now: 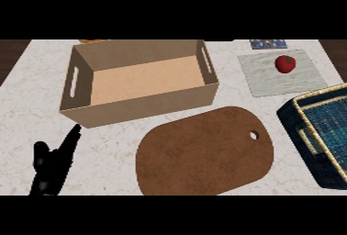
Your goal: Pick the lemon from the cutting board and place it in the basket
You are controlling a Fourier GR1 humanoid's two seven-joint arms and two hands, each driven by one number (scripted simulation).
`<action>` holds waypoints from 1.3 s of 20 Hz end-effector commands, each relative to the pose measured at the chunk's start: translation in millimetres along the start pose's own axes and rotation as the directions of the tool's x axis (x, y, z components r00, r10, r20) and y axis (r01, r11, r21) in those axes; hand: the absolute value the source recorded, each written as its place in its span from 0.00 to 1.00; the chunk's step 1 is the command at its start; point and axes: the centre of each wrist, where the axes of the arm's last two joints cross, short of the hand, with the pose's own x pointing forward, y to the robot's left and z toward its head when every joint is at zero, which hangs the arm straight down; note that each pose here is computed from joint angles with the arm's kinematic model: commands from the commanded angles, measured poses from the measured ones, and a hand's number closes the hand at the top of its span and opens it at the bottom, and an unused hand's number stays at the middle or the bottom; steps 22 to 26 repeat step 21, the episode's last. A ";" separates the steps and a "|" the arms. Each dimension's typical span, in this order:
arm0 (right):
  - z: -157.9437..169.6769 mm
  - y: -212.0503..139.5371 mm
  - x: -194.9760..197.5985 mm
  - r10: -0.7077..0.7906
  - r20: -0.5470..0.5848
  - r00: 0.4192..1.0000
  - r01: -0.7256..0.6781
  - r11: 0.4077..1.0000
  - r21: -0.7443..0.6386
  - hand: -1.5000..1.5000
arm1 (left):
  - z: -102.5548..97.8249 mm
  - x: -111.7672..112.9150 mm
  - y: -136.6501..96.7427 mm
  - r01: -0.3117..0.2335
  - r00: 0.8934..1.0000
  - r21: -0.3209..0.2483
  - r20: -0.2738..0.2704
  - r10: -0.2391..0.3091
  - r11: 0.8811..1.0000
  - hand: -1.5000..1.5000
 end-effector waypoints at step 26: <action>19.4 -152.1 -87.7 -0.213 -0.045 0.976 0.197 0.952 -0.235 0.00 | 0.3 -28.8 -3.9 -0.010 0.992 -0.037 -0.125 0.006 0.999 0.50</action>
